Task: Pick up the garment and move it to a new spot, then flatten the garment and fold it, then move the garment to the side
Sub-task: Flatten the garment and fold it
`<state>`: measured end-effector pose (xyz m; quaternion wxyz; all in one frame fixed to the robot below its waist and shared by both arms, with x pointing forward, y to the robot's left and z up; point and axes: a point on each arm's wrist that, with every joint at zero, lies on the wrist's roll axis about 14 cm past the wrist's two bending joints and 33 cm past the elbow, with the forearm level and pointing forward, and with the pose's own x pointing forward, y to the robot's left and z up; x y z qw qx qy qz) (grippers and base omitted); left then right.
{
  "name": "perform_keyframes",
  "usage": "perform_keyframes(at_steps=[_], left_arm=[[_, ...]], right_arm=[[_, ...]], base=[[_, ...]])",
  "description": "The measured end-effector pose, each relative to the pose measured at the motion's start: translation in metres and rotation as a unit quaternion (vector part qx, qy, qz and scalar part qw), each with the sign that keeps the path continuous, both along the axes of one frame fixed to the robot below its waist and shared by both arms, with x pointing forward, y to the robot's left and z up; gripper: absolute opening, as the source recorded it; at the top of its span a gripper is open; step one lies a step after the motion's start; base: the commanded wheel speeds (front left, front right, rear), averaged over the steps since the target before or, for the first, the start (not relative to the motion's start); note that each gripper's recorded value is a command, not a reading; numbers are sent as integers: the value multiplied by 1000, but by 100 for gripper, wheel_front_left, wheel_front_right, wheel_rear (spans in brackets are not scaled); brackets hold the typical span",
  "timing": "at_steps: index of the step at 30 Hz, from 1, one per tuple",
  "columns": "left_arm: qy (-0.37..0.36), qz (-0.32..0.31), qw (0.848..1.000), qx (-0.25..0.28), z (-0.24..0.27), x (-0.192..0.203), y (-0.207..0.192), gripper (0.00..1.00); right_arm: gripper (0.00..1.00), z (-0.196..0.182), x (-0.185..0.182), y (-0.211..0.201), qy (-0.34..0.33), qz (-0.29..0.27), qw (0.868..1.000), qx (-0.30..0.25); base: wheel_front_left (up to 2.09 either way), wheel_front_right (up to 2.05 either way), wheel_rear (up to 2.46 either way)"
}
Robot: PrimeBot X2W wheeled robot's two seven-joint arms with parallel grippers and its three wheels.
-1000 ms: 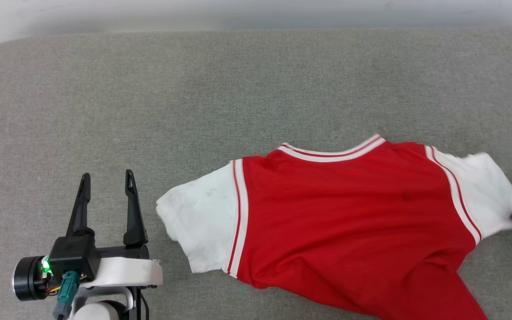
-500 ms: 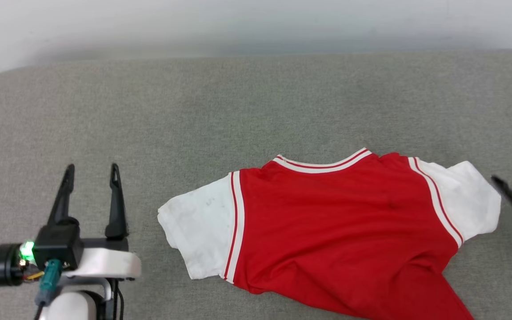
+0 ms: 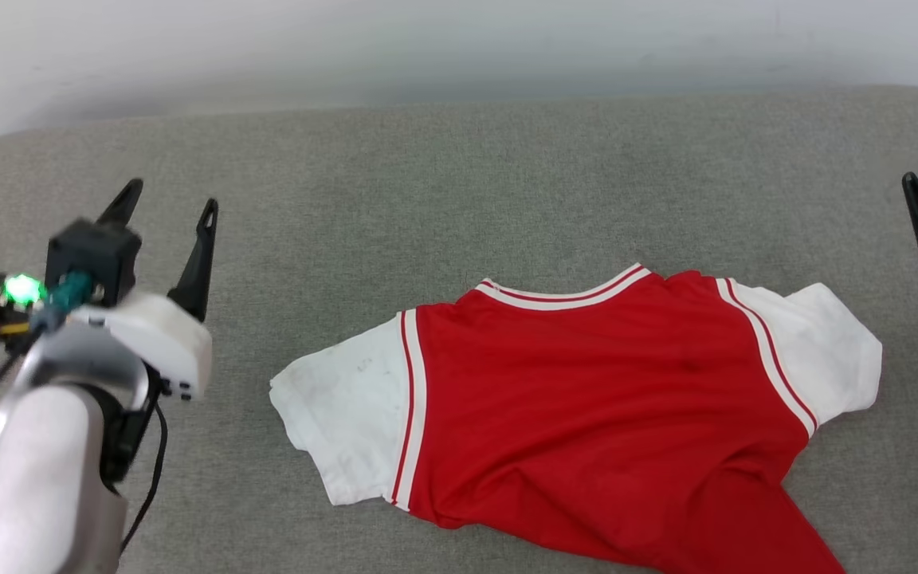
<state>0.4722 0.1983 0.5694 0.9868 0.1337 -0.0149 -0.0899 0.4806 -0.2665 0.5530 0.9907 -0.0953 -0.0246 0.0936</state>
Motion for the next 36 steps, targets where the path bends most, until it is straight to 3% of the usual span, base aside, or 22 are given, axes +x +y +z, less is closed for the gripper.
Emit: perform_keyframes(at_steps=[4,7,10,15,23,29,33,34,35,36], left_arm=[[86,-38,995,15,-11,12,-16,100],[180,-74,981,27,-32,11,-30,100],[274,-104,955,43,-52,4,-38,100],[408,-140,900,66,-83,-13,-48,100],[552,-146,812,118,-142,-40,-41,100],[601,-139,774,144,-184,-51,-33,100],[612,-144,764,143,-197,-54,-35,100],[608,-146,767,140,-197,-53,-36,47],[604,-149,770,143,-196,-53,-37,0],[598,-152,774,143,-195,-53,-38,0]], right_arm=[[100,1,-15,14,-37,-5,999,10],[100,-4,-27,26,-37,-8,999,11],[100,-4,-33,35,-36,-10,999,10],[100,-6,-38,41,-25,-13,1000,2],[100,-13,-39,42,-10,-17,1000,-4],[100,-24,-35,40,4,-18,1000,-8],[100,-32,-35,39,16,-19,1000,-8],[100,-32,-35,38,16,-20,1000,-8],[100,-31,-34,37,15,-20,1000,-10],[100,-28,-33,36,12,-20,1000,-13]], base=[[0,0,0],[0,0,0],[0,0,0],[0,0,0],[0,0,0],[0,0,0],[0,0,0],[0,0,0],[0,0,0],[0,0,0]])
